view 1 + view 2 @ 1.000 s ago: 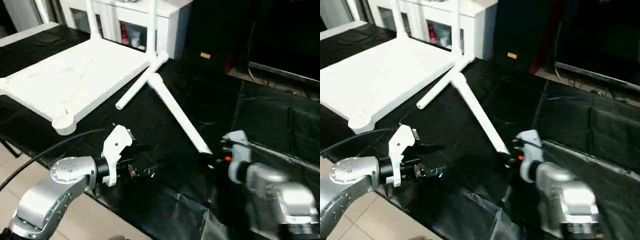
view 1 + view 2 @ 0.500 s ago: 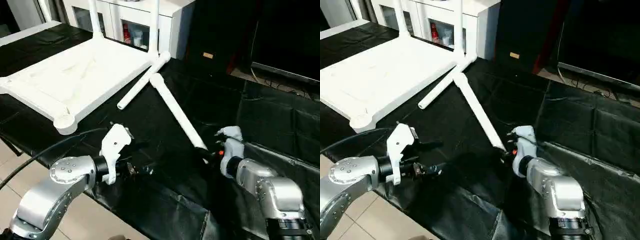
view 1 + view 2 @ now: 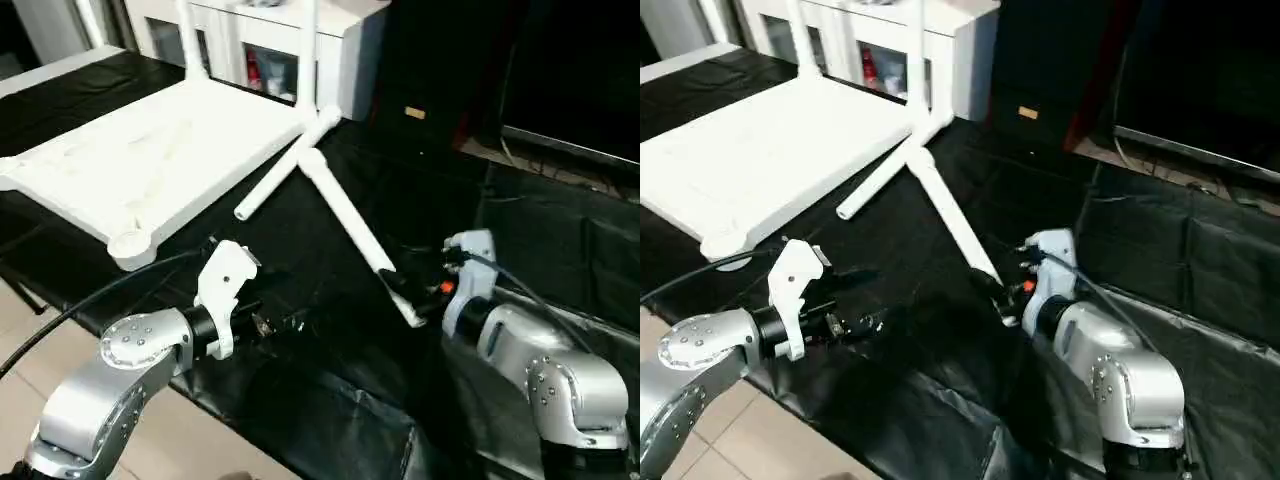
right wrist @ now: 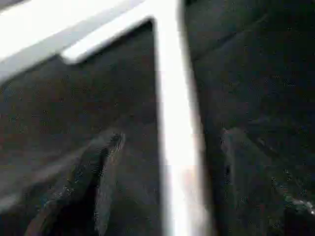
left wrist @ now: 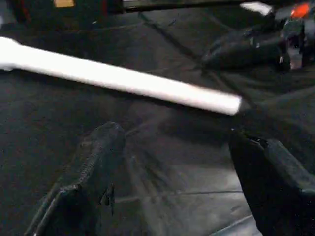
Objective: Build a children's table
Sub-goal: Pick table leg
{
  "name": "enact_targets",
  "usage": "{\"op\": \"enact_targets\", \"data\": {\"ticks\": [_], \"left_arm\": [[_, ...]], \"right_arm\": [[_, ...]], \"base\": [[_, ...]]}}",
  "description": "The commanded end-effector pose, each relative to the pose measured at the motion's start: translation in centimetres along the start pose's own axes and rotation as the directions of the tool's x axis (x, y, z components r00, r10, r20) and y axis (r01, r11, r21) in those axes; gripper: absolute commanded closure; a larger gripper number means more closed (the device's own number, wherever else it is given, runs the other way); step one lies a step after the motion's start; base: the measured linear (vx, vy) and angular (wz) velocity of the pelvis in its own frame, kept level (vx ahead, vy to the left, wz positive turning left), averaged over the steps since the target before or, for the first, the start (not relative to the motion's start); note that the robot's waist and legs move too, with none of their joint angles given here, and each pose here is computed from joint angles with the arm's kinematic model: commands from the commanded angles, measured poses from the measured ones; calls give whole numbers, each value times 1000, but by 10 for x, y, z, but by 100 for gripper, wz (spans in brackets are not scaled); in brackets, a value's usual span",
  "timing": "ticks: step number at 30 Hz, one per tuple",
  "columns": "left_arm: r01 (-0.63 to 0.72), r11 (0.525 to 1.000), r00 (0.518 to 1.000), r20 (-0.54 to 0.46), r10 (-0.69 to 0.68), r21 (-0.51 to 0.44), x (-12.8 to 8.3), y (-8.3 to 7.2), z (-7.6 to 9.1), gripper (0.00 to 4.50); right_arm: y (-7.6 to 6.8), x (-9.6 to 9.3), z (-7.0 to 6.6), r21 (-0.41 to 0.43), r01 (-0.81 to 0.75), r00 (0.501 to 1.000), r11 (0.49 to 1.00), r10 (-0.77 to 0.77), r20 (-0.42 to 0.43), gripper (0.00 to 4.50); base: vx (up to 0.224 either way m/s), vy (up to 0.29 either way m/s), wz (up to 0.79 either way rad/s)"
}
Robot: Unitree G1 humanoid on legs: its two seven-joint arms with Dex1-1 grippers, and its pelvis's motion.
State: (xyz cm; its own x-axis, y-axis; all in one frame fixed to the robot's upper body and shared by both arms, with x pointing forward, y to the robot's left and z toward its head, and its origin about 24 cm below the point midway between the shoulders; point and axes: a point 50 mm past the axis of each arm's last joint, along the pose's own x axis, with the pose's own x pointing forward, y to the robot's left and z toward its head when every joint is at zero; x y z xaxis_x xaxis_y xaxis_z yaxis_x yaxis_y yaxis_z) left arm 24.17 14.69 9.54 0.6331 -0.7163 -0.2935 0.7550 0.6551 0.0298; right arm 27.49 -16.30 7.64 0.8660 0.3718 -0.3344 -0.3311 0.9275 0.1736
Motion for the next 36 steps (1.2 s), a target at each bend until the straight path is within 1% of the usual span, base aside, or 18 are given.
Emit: {"op": "enact_targets", "data": {"ticks": [1, 2, 3, 5, 6, 7, 9, 11, 14, 16, 18, 20, 22, 24, 30, 31, 35, 36], "left_arm": [[-36, 999, 999, -17, 36, 26, 3, 4, -2, 68], [-46, 999, 999, -20, 47, 26, 4, 6, -2, 68], [-46, 999, 999, -20, 47, 26, 4, 6, -2, 68], [-87, 995, 995, -42, 89, 48, 9, 11, -4, 68], [-91, 994, 995, -45, 94, 51, 10, 12, -5, 68], [-122, 989, 989, -68, 127, 85, 17, 18, -7, 68], [-130, 985, 986, -86, 140, 118, 22, 22, -8, 68], [-118, 976, 984, -107, 139, 183, 38, 25, -10, 68], [-110, 975, 982, -127, 137, 195, 53, 28, -11, 68], [-115, 970, 978, -148, 149, 215, 59, 30, -13, 68], [-118, 961, 972, -170, 163, 249, 72, 35, -16, 68], [-100, 955, 973, -174, 153, 280, 83, 37, -14, 68], [-94, 952, 973, -175, 150, 291, 88, 38, -14, 68], [-60, 945, 971, -202, 130, 323, 97, 38, -15, 68], [-15, 940, 961, -255, 108, 340, 108, 39, -22, 68], [-17, 941, 957, -267, 113, 339, 113, 40, -24, 68], [-26, 936, 949, -287, 134, 350, 115, 46, -25, 68], [-26, 936, 949, -287, 134, 350, 115, 46, -25, 68]], "right_arm": [[-12, 1, 5, -76, 81, 997, 994, -80, 21, 98], [-17, 2, 6, -117, 111, 994, 987, -108, 28, 98], [-17, 2, 6, -117, 111, 994, 987, -108, 28, 98], [-28, 5, 7, -197, 172, 985, 965, -170, 24, 98], [-28, 6, 7, -209, 171, 985, 963, -171, 21, 98], [-31, 10, 3, -313, 154, 986, 937, -165, -10, 98], [-32, 13, -2, -390, 122, 987, 913, -152, -47, 98], [-28, 19, -14, -447, 33, 987, 894, -98, -124, 98], [-21, 22, -22, -469, -59, 982, 881, -34, -187, 98], [-17, 24, -24, -496, -100, 978, 863, -8, -210, 98], [-14, 24, -25, -497, -138, 973, 857, 23, -230, 98], [-12, 25, -22, -503, -163, 971, 849, 48, -232, 98], [-11, 25, -22, -498, -172, 971, 850, 62, -230, 98], [-8, 25, -19, -496, -196, 969, 846, 91, -228, 98], [1, 25, -15, -469, -231, 966, 852, 145, -213, 98], [13, 26, -16, -446, -272, 958, 853, 195, -210, 98], [25, 29, -16, -428, -309, 948, 850, 239, -209, 98], [25, 29, -16, -428, -309, 948, 850, 239, -209, 98]], "base": [[0, 0, 0], [0, 0, 0], [0, 0, 0], [0, 0, 0], [0, 0, 0], [0, 0, 0], [0, 0, 0], [0, 0, 0], [0, 0, 0], [0, 0, 0], [0, 0, 0], [0, 0, 0], [0, 0, 0], [0, 0, 0], [0, 0, 0], [0, 0, 0], [0, 0, 0], [0, 0, 0]]}}
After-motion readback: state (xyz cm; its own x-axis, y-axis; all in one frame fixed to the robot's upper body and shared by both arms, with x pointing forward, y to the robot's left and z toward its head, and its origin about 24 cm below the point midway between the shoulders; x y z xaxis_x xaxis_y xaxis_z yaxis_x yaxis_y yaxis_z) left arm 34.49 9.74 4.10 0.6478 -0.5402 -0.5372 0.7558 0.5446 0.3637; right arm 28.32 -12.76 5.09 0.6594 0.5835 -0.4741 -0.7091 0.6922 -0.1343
